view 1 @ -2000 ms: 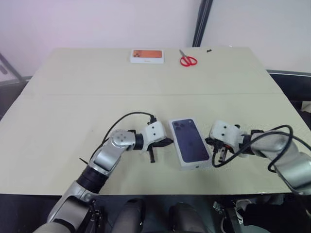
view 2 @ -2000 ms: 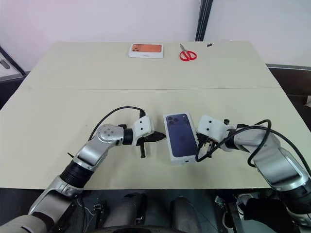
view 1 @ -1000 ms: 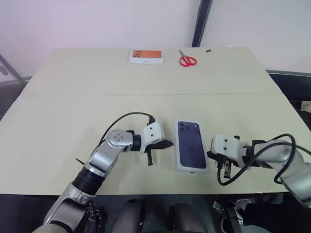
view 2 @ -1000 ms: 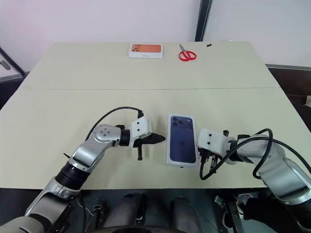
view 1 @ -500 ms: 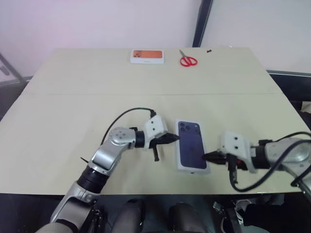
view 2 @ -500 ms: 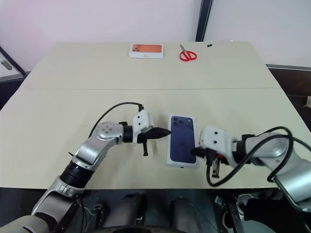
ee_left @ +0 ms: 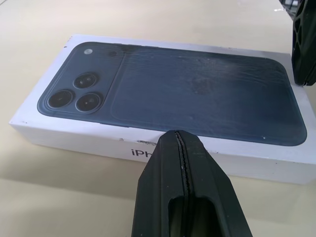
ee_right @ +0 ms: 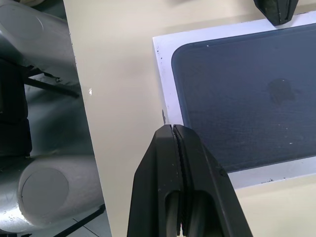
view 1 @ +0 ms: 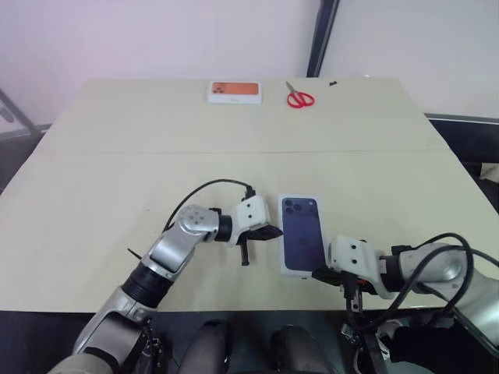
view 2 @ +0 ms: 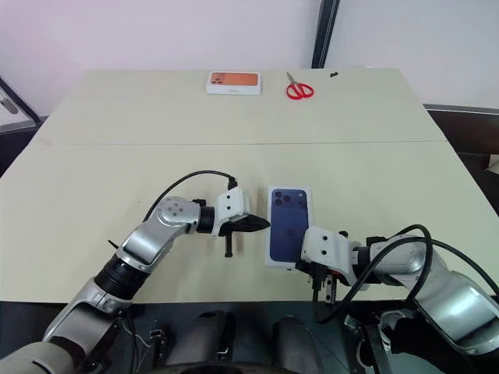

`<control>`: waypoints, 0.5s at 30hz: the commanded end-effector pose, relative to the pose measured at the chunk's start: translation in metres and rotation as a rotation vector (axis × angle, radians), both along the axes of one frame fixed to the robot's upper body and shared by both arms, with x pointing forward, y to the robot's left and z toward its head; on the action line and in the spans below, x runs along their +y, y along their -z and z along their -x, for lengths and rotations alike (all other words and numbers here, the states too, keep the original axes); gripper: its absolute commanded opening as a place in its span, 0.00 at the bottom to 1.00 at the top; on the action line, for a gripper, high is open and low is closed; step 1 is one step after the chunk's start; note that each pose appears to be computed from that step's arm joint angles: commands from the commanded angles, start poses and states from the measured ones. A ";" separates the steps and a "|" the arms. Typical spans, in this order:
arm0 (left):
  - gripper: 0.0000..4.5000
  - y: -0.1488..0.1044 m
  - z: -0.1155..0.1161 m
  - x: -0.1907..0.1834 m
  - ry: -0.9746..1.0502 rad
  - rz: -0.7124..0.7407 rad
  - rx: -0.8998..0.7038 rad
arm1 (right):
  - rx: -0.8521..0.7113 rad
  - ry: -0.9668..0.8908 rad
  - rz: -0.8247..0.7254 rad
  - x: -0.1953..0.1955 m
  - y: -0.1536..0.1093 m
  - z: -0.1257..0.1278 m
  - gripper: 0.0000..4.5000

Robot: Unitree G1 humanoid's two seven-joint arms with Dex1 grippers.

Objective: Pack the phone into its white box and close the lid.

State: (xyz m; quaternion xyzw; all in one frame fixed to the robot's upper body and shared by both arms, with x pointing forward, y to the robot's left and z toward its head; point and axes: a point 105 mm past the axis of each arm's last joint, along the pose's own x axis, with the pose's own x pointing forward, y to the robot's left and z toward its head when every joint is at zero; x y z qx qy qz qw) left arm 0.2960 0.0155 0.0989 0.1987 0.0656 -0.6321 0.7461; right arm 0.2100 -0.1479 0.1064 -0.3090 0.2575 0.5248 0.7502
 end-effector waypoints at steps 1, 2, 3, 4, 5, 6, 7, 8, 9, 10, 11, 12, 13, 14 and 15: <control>0.00 -0.002 -0.002 0.013 -0.050 0.023 0.011 | -0.021 0.026 0.002 -0.006 -0.004 -0.004 0.01; 0.00 -0.005 -0.001 0.021 -0.060 0.032 0.013 | -0.037 0.029 -0.023 -0.005 -0.011 -0.007 0.01; 0.00 -0.008 0.002 0.031 -0.073 0.048 0.018 | -0.055 0.036 -0.056 -0.005 -0.020 -0.011 0.01; 0.00 -0.011 0.005 0.041 -0.087 0.064 0.027 | -0.073 0.045 -0.088 -0.004 -0.028 -0.015 0.01; 0.00 -0.015 0.008 0.053 -0.106 0.081 0.038 | -0.097 0.064 -0.125 -0.005 -0.036 -0.022 0.01; 0.00 -0.017 0.011 0.062 -0.123 0.093 0.043 | -0.121 0.084 -0.156 -0.006 -0.042 -0.029 0.01; 0.00 -0.020 0.013 0.074 -0.149 0.105 0.045 | -0.150 0.114 -0.182 -0.009 -0.047 -0.038 0.01; 0.00 -0.022 0.015 0.084 -0.177 0.113 0.041 | -0.172 0.140 -0.200 -0.012 -0.051 -0.045 0.01; 0.00 -0.024 0.015 0.095 -0.220 0.126 0.029 | -0.196 0.171 -0.228 -0.015 -0.055 -0.054 0.01; 0.00 -0.027 0.014 0.105 -0.262 0.139 0.018 | -0.223 0.196 -0.260 -0.016 -0.058 -0.062 0.01; 0.00 -0.030 0.013 0.112 -0.299 0.152 0.008 | -0.249 0.220 -0.282 -0.020 -0.061 -0.070 0.01; 0.00 -0.033 0.012 0.120 -0.339 0.167 -0.004 | -0.277 0.248 -0.302 -0.024 -0.064 -0.077 0.01; 0.00 -0.037 0.011 0.128 -0.382 0.182 -0.019 | -0.301 0.275 -0.320 -0.028 -0.066 -0.085 0.01; 0.00 -0.040 0.009 0.135 -0.426 0.196 -0.037 | -0.316 0.303 -0.336 -0.032 -0.068 -0.092 0.01; 0.00 -0.045 0.009 0.149 -0.486 0.218 -0.063 | -0.323 0.333 -0.362 -0.035 -0.069 -0.101 0.01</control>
